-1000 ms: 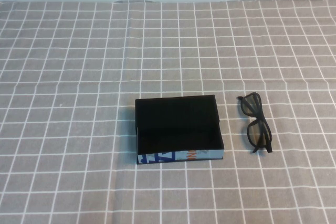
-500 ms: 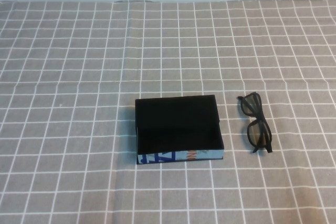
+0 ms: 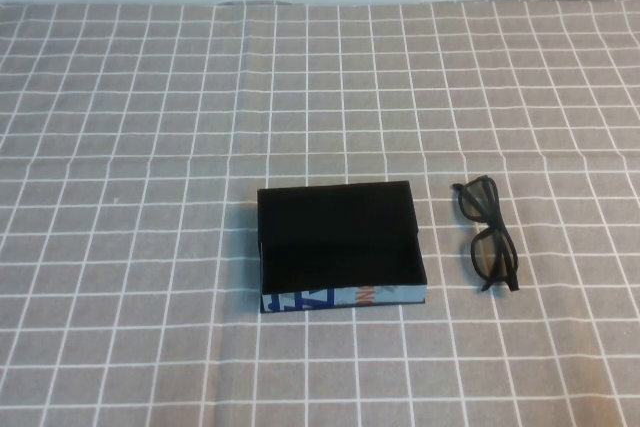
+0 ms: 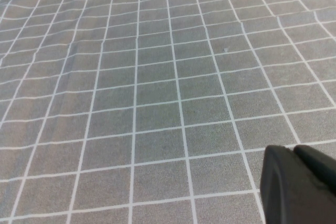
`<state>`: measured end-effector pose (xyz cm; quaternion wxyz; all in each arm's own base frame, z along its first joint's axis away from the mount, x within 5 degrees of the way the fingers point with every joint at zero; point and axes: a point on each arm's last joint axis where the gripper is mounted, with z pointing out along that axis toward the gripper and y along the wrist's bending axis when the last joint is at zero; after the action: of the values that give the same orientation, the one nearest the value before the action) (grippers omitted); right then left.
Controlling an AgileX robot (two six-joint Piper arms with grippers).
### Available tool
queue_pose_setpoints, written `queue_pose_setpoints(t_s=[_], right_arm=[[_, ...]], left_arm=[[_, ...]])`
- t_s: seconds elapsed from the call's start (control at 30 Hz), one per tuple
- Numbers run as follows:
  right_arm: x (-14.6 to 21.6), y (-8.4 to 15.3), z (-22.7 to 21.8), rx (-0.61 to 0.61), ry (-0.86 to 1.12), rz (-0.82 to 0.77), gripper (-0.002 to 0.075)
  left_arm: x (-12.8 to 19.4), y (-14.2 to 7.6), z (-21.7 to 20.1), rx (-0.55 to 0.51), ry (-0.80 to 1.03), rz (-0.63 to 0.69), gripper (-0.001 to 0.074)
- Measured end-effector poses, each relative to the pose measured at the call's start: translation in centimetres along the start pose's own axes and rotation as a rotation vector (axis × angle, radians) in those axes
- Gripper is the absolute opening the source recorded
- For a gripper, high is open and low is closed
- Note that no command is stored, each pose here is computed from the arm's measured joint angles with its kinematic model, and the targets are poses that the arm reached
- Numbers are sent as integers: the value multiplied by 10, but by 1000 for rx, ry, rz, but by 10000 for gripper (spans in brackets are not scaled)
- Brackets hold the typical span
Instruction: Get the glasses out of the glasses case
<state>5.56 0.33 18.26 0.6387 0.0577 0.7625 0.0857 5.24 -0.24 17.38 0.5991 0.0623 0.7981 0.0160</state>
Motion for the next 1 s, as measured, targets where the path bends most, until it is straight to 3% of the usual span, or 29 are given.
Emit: queue_pose_setpoints(t_s=[0.3, 1.0], right_arm=[[7, 4, 0, -42, 69, -123, -18], [7, 5, 0, -57, 72, -117, -18]], left_arm=[[0, 0, 0, 0, 0, 0, -4], [0, 0, 0, 0, 0, 0, -4]])
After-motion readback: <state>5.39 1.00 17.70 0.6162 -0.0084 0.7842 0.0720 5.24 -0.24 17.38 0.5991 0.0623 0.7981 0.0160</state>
